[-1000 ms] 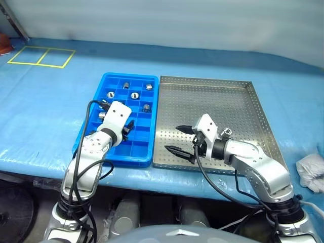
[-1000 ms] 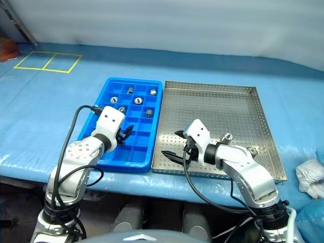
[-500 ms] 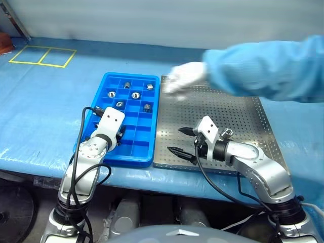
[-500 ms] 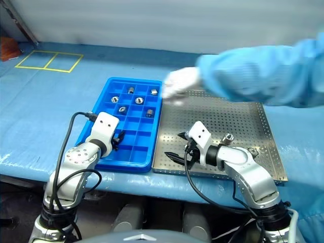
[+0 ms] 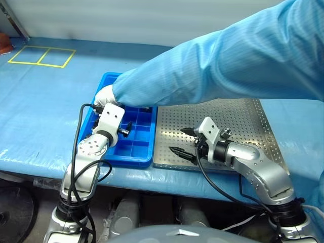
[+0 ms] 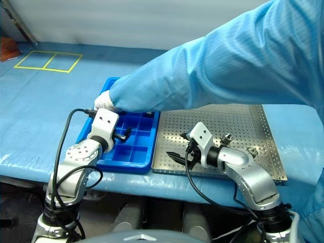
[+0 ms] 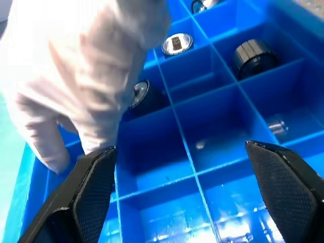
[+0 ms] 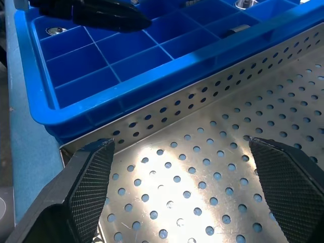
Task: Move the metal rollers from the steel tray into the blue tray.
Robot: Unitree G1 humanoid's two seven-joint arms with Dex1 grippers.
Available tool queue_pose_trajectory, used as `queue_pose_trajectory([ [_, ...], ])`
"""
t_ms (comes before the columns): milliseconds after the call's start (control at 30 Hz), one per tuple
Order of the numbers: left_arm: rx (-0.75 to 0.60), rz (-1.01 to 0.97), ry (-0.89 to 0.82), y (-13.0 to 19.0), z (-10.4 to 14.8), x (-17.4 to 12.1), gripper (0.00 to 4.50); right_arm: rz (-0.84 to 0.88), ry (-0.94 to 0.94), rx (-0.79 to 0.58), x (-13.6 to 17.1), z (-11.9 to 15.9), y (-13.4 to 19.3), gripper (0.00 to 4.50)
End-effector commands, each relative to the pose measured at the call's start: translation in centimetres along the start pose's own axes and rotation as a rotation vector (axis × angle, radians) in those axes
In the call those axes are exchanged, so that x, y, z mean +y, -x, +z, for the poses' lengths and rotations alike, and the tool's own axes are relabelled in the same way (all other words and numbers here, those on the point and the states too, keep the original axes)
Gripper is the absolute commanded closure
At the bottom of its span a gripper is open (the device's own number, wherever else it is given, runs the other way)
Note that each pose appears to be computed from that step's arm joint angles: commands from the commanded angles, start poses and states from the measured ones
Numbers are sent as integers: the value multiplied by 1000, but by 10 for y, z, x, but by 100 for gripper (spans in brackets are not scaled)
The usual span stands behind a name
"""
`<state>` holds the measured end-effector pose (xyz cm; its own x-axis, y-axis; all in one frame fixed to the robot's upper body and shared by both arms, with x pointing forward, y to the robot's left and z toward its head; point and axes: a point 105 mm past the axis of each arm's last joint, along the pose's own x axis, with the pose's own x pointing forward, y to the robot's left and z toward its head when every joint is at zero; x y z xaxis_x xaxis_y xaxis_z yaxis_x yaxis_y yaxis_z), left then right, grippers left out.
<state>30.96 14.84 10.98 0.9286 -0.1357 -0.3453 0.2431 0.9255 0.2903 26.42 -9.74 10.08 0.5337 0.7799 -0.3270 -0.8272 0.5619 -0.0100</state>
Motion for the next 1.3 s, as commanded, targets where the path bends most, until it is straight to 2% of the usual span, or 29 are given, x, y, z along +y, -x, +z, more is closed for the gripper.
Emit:
queue_pose_trajectory([
  [33, -63, -8, 2, 4, 12, 0, 3, -5, 51, -45, 1, 13, 4, 0],
  [267, -90, -68, -6, 5, 16, -10, 3, -10, 54, -42, 0, 13, 4, 0],
  [467, -200, -250, 24, 9, 36, -37, 3, -68, 77, 5, -6, 7, 8, 0],
  [667, -281, -497, -57, 8, 52, -78, 3, -139, 103, 71, -12, -2, 18, 0],
  [833, -317, -600, -101, -6, 65, -104, 3, -187, 106, 97, -12, -7, 26, 0],
  [1000, -325, -709, -113, -15, 71, -128, 3, -237, 89, 106, -10, -12, 35, 0],
  [1300, -273, -872, -200, -37, 64, -168, 3, -319, 69, 118, -2, -17, 49, 0],
])
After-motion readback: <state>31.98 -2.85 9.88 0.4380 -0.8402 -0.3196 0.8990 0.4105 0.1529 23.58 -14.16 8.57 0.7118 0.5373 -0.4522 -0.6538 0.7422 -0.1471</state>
